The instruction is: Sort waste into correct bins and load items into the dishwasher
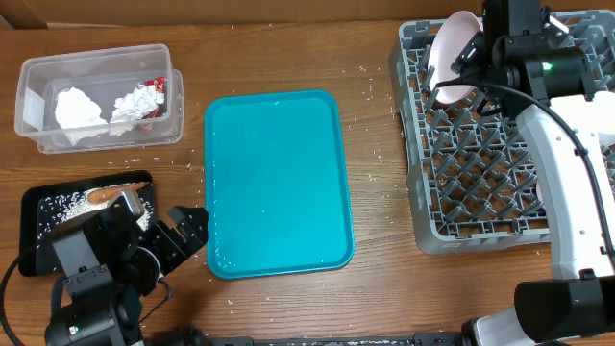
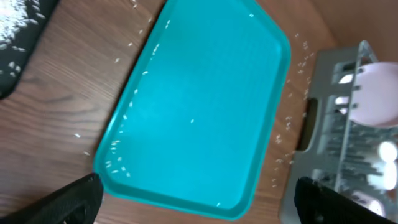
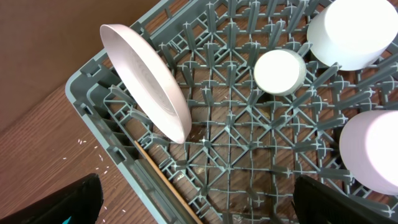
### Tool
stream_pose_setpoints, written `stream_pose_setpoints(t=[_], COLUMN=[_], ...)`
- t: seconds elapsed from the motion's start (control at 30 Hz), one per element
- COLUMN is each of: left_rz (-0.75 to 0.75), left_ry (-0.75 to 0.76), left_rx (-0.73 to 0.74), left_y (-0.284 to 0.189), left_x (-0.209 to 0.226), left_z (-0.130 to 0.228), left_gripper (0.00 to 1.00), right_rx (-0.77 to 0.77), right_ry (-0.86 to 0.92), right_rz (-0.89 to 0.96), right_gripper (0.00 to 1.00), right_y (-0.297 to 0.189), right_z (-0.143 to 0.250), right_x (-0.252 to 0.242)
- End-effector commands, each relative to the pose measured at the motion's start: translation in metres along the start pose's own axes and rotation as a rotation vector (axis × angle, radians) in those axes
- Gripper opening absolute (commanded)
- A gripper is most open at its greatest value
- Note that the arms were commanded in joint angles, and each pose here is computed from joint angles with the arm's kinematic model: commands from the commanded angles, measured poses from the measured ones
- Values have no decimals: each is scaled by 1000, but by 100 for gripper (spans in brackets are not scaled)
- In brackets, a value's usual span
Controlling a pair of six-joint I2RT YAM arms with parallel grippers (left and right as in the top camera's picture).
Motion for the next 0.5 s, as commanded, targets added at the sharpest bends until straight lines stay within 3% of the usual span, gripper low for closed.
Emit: stream_pose_setpoints(t=[0.0, 0.23, 0.47], left_rz=[-10, 143, 325], left_ry=[223, 584, 731], left_rx=[0, -69, -272], left_y=[6, 43, 76], left_x=[4, -16, -22], left_z=[3, 8, 8], left_gripper=[100, 100, 100], right_rx=[-7, -8, -8], right_ry=[8, 9, 9], right_rz=[-3, -3, -3], right_gripper=[100, 100, 100], right_y=[-1, -1, -1], right_z=[-2, -2, -2], right_x=[1, 1, 1])
Point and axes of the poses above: each gripper's point midway between its finger pads, its own y axis out along the fingers, its own x axis along the line the jaws close on, z = x × y, the point moved 1 cm from there along -y, back along the fingers, and after that the axes turned 13 degrees about -y, right-handed, at the moved point
